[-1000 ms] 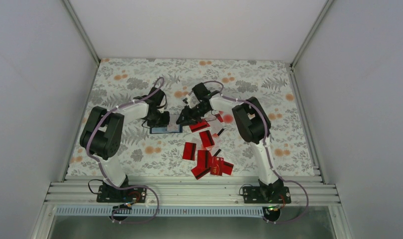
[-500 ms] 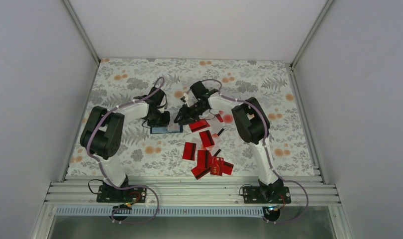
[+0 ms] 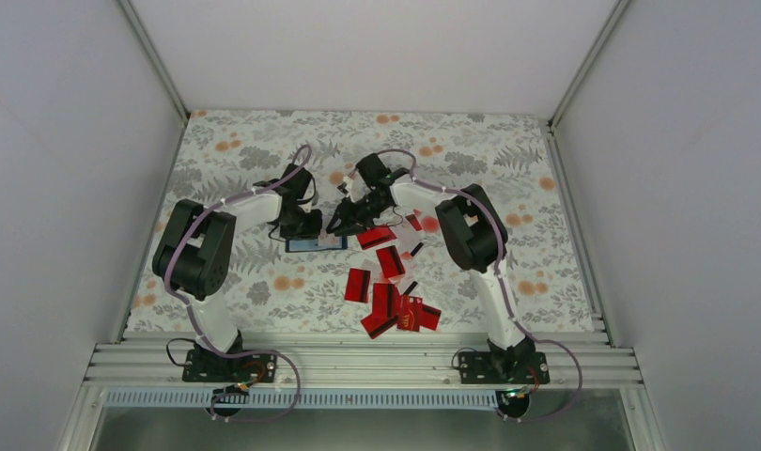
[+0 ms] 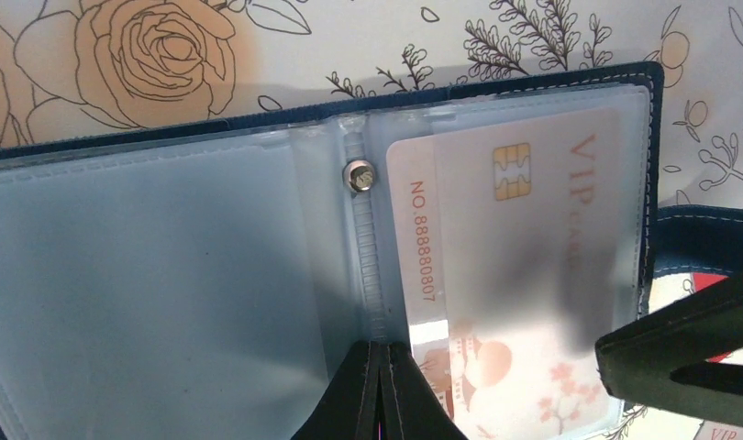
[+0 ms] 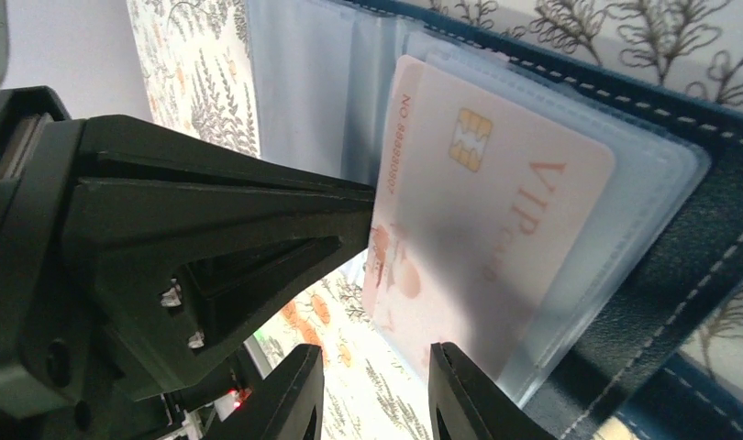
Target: Put the credit cards into the card holder
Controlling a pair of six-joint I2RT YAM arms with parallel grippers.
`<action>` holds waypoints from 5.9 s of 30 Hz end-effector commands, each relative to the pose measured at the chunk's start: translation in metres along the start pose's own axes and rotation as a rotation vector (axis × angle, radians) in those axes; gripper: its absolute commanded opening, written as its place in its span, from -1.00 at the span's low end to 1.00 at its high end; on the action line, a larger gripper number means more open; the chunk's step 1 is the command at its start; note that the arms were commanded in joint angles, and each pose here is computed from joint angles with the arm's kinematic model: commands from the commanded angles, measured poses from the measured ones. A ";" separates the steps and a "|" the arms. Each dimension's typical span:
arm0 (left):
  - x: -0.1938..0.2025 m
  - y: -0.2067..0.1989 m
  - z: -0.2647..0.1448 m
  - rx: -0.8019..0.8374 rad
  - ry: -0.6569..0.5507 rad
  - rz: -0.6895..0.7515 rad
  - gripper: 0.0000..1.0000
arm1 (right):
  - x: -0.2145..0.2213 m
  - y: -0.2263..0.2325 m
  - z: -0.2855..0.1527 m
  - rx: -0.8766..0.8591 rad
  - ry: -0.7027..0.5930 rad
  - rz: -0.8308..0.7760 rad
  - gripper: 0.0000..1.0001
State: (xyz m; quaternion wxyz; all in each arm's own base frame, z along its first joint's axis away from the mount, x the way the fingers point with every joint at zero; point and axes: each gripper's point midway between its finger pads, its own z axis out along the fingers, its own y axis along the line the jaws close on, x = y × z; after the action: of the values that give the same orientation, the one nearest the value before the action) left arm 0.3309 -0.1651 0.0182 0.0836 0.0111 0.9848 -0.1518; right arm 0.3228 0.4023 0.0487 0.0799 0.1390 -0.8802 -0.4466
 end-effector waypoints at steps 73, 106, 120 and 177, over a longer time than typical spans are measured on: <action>-0.003 0.032 -0.159 -0.147 -0.320 -0.120 -0.67 | -0.031 0.085 0.044 -0.126 0.063 -0.140 -0.37; 0.101 -0.123 -0.117 0.430 -0.130 0.337 0.31 | 0.194 0.008 -0.128 0.071 -0.164 0.062 0.51; 0.167 -0.176 -0.028 0.298 0.121 0.530 -0.14 | 0.275 -0.040 -0.101 -0.051 -0.104 0.321 0.80; 0.258 -0.189 0.004 0.558 0.373 0.530 -0.15 | 0.257 -0.063 -0.045 0.091 -0.388 0.571 0.60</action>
State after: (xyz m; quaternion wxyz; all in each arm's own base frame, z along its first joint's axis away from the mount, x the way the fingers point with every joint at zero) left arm 0.1019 -0.3175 0.0247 -0.0267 0.2748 0.9083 -0.3143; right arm 0.0740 0.2557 0.0285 0.1006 -0.1490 -0.9072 -0.3804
